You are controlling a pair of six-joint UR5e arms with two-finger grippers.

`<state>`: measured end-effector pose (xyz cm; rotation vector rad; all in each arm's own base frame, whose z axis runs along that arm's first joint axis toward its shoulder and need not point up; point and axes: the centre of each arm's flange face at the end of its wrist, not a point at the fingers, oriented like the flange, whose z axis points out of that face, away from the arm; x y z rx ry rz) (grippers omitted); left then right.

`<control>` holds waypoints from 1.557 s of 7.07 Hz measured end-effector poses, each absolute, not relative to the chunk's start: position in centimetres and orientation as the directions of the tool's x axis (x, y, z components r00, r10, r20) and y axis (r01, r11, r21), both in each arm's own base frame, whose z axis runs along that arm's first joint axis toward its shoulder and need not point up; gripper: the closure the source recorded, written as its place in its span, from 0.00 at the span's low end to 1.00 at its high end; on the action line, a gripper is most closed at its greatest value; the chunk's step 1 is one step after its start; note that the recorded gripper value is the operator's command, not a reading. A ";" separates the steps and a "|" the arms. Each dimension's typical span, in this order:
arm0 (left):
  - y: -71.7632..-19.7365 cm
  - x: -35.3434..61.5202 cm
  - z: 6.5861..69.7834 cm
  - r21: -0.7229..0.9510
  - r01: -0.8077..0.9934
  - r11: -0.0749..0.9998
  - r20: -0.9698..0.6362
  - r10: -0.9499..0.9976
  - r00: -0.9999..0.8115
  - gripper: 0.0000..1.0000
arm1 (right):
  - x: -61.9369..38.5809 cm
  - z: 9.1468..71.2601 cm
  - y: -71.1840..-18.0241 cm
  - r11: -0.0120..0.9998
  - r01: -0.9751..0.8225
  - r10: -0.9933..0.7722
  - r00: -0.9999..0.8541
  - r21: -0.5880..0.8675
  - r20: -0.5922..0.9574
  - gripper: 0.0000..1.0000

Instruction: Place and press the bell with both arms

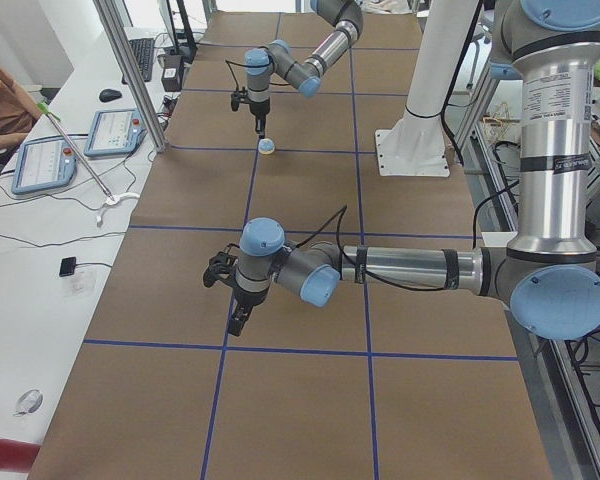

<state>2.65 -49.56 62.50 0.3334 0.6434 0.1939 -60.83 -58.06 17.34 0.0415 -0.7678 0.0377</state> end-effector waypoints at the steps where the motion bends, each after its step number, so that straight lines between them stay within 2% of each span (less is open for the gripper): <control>1: -49.6 2.7 62.5 0.363 -0.074 0.929 -0.554 0.279 0.785 0.00 | -61.0 17.6 -58.2 0.998 -0.051 0.017 0.718 0.027 0.696 1.00; 11: -49.9 2.7 62.3 0.364 -0.073 0.928 -0.554 0.279 0.784 0.00 | -61.7 18.8 -57.4 0.999 -0.041 0.014 0.722 0.022 0.692 1.00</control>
